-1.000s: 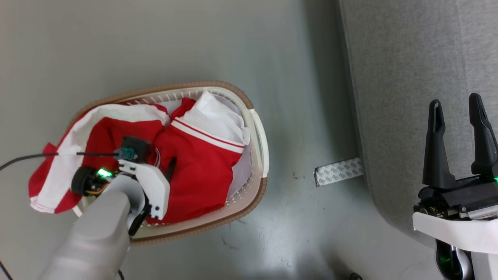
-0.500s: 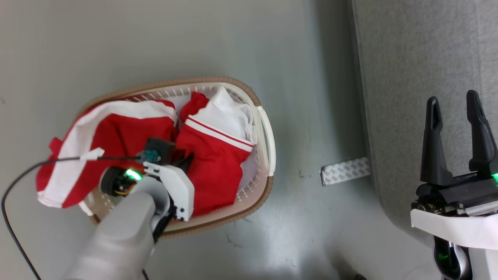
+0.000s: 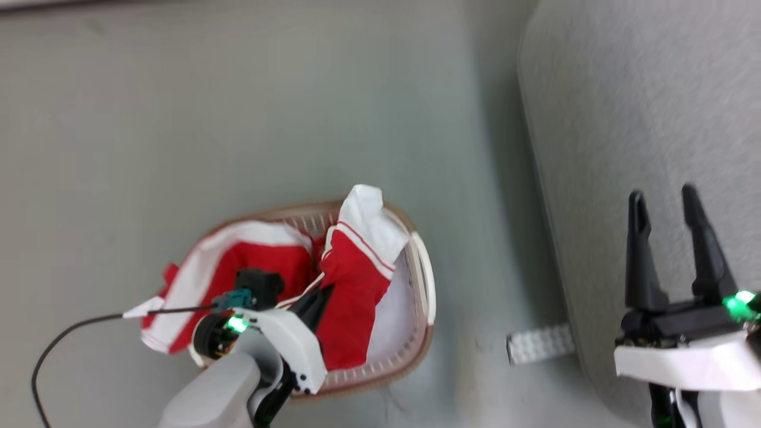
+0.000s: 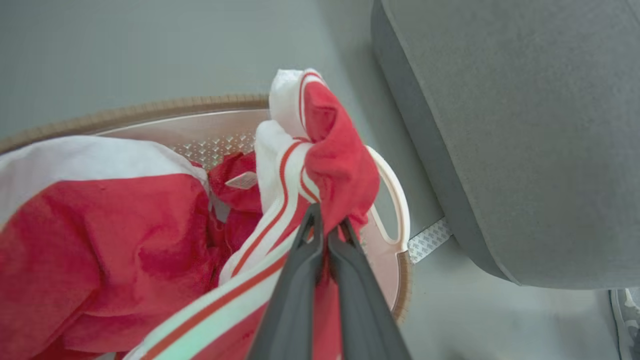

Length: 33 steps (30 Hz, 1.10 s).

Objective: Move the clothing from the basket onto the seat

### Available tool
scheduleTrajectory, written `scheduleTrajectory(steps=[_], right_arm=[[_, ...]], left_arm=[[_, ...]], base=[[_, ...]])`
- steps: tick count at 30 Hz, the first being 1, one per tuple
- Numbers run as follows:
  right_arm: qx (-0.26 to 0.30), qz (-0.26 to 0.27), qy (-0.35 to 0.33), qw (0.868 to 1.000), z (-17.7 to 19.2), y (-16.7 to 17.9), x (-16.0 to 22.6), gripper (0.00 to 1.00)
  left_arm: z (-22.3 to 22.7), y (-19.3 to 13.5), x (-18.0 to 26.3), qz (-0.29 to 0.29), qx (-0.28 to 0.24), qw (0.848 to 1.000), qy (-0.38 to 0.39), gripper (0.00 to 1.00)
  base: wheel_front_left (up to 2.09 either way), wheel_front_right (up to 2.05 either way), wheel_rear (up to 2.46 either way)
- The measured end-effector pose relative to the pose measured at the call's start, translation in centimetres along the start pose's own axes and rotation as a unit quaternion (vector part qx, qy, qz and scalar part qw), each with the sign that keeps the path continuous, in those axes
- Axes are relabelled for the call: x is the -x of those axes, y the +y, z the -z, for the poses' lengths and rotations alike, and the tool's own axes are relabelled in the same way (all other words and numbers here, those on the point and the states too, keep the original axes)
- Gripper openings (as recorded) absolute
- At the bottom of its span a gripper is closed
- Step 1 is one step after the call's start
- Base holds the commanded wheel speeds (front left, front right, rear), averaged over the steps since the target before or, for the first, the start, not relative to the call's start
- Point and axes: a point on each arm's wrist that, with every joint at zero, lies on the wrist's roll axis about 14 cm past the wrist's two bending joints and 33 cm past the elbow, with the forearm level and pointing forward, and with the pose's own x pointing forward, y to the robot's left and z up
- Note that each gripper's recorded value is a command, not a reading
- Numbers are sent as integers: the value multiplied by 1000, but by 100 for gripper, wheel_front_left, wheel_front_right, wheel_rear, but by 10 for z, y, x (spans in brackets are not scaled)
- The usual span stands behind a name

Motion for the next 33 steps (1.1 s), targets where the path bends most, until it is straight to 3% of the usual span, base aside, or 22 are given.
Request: scheduleTrajectory(steps=[6,13,18,24,33], right_arm=[[-13,-10,-21,1000,-25,12,25,100],[-16,-29,-47,998,-49,27,50,100],[-4,-73,-58,996,-59,56,62,100],[37,-153,-61,986,-59,108,74,100],[67,-244,-59,966,-54,165,89,100]], left_arm=[[-59,-17,36,-5,-23,997,-76,0],[-133,-48,83,-4,-69,983,-169,0],[-180,-82,121,22,-57,970,-236,0],[-211,-115,159,44,-55,956,-286,0],[-217,-161,188,82,-74,945,-308,0]], base=[[0,0,0],[0,0,0],[0,0,0],[0,0,0],[0,0,0]])
